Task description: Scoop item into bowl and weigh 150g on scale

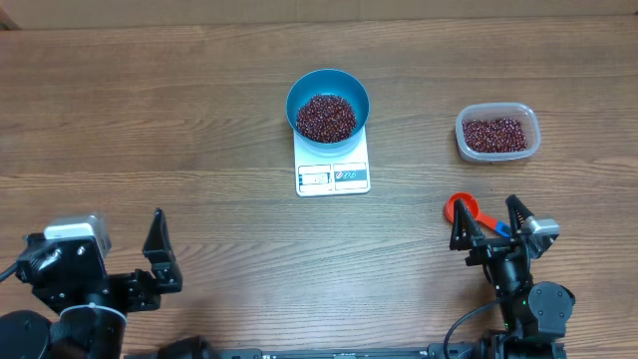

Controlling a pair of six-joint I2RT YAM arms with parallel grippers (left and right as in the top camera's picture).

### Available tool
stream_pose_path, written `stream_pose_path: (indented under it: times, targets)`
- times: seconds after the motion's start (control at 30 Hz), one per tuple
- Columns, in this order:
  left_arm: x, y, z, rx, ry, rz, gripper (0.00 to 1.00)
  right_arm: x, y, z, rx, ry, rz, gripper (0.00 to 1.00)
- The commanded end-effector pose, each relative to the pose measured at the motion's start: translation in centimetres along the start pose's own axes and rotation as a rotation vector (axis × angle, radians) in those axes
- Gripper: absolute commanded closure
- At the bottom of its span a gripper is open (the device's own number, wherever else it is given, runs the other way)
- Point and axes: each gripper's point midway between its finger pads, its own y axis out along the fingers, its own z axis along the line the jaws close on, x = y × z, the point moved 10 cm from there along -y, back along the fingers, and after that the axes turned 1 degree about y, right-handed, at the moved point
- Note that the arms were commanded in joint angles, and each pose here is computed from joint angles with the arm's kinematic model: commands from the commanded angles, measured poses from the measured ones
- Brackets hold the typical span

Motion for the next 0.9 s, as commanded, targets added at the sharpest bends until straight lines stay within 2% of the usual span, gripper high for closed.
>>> stream_pose_path:
  times: [0.0, 0.47, 0.67, 0.87]
  targets:
    - [-0.1, -0.1, -0.3, -0.036, -0.059, 0.003, 0.0, -0.2, 0.0, 0.0, -0.001, 0.001, -0.008, 0.0]
    - [-2.2, 0.6, -0.1, -0.025, -0.093, 0.117, 0.0, -0.2, 0.0, 0.0, -0.001, 0.001, -0.007, 0.0]
    - [-4.4, 1.0, -0.3, -0.041, -0.076, 0.06, 0.0, -0.2, 0.0, 0.0, -0.001, 0.001, -0.008, 0.0]
    - [-8.9, 0.5, -0.5, -0.055, -0.025, -0.07, 0.0, -0.2, 0.0, 0.0, -0.001, 0.001, -0.008, 0.0]
